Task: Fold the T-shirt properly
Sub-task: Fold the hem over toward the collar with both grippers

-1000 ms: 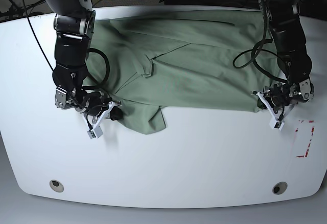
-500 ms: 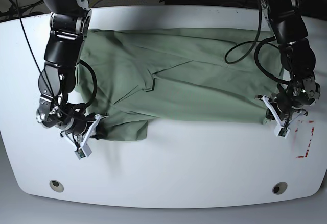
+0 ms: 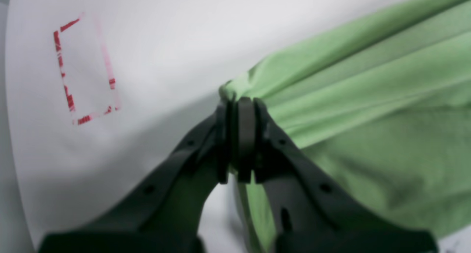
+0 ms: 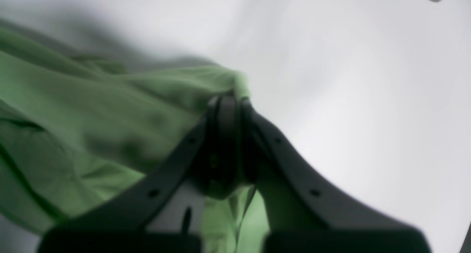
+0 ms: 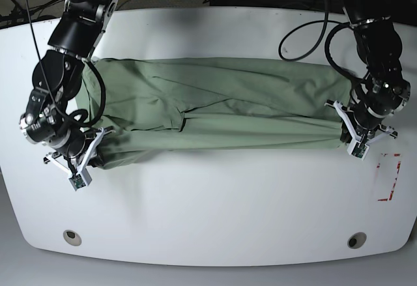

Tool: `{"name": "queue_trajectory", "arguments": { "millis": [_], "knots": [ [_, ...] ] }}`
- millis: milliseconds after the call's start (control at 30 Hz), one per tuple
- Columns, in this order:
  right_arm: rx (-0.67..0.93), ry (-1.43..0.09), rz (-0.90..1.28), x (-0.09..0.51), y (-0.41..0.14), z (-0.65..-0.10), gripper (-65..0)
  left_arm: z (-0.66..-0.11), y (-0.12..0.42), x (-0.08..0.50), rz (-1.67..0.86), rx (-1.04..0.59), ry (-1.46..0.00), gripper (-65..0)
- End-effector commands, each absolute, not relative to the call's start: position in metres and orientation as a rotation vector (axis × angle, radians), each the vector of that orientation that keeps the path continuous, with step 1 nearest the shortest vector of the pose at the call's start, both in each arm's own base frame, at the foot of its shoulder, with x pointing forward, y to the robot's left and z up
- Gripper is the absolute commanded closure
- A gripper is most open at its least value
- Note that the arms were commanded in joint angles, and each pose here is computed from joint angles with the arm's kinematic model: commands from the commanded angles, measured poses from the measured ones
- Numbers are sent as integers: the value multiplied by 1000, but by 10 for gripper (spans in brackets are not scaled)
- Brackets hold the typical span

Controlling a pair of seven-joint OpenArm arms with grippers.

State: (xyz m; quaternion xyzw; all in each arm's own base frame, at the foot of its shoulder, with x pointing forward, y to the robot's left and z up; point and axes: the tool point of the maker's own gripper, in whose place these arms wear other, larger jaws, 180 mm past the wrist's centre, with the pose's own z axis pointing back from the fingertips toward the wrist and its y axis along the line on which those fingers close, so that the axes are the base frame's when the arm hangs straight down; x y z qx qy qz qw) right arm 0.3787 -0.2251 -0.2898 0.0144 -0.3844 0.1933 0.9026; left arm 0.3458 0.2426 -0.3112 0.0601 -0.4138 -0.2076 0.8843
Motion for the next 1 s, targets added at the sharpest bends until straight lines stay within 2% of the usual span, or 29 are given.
{"name": "queue_trajectory", "arguments": {
  "millis": [0,233,600,933,967],
  "knots": [
    [-21,-859,423,377,-228,-267,0,-295,243,347,-445,151,-908,0],
    [-11,-822,447,338,-217,-286,0,-310,238,317,-474,151,-858,0],
    [82,-693,335,270,-224,-332,0,-350,237,267,-487,121,-721,0],
    [122,-619,313,244,-215,-356,0,-368,238,243,-488,107,-651,-1],
    [122,-619,313,244,-215,-356,-21,-369,239,242,-488,108,-645,-15]
  ]
}}
